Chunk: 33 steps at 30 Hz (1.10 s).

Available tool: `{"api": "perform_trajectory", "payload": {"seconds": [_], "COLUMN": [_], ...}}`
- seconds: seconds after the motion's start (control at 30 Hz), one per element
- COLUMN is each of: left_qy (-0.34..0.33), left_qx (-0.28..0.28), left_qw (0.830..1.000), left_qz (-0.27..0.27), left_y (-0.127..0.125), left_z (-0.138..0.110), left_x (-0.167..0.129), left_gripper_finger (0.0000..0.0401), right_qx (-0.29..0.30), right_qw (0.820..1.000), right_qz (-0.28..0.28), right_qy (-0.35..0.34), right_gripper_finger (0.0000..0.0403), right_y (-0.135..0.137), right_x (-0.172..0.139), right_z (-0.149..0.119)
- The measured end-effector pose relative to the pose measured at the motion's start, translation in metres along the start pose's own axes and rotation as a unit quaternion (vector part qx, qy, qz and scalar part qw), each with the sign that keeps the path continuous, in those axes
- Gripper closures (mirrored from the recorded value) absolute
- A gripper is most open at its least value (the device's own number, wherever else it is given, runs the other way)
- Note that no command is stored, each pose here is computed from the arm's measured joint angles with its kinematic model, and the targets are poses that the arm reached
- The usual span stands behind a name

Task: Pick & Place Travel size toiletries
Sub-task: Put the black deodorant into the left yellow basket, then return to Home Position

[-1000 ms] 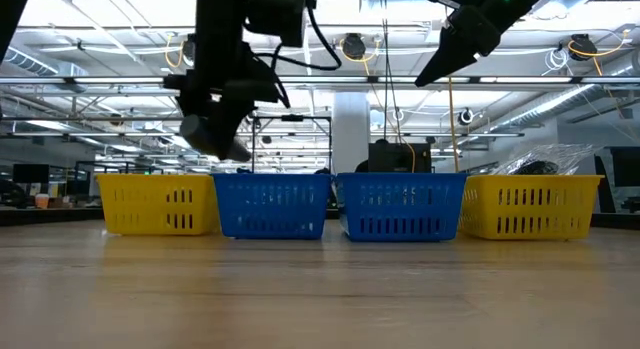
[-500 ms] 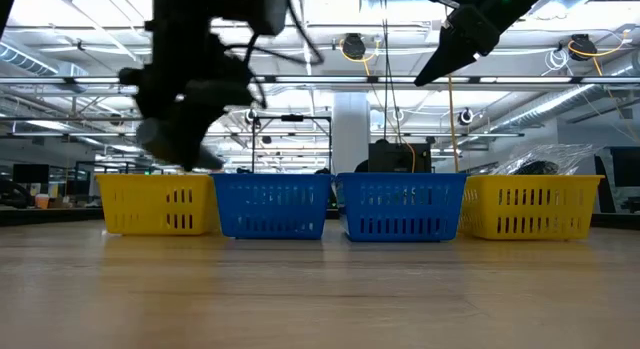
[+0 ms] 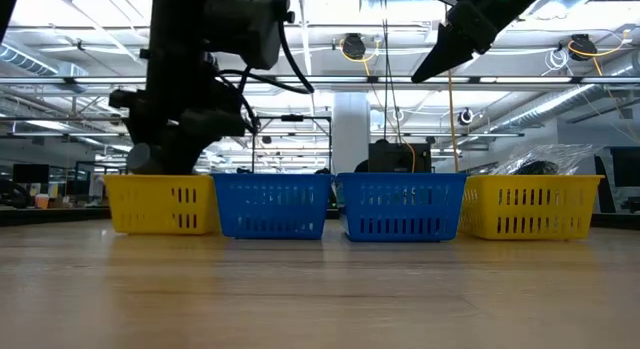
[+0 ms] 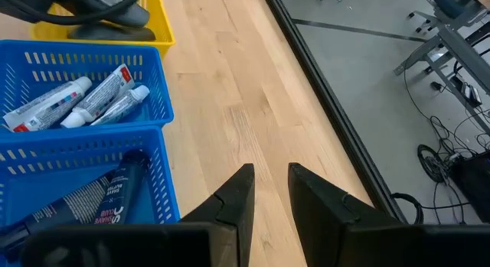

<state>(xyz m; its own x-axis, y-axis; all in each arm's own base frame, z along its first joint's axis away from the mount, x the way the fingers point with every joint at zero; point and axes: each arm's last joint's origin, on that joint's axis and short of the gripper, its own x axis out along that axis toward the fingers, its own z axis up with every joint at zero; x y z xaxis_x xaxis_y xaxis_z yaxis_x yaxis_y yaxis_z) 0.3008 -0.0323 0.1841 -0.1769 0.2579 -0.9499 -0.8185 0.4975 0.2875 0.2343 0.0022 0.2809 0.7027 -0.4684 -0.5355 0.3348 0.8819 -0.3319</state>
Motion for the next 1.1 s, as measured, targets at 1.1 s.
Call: {"api": "perform_trajectory", "payload": {"seconds": [1.1], "left_qy": [-0.148], "left_qx": [0.051], "left_qw": [0.987], "left_qz": [-0.024], "left_y": [0.011], "left_z": [0.006], "left_x": [-0.045], "left_gripper_finger": [0.0128], "right_qx": [0.000], "right_qw": [1.000], "right_qz": [0.000], "right_qy": [0.001], "right_gripper_finger": [0.0330], "right_y": [0.000], "right_x": [0.000], "right_z": [0.000]}}
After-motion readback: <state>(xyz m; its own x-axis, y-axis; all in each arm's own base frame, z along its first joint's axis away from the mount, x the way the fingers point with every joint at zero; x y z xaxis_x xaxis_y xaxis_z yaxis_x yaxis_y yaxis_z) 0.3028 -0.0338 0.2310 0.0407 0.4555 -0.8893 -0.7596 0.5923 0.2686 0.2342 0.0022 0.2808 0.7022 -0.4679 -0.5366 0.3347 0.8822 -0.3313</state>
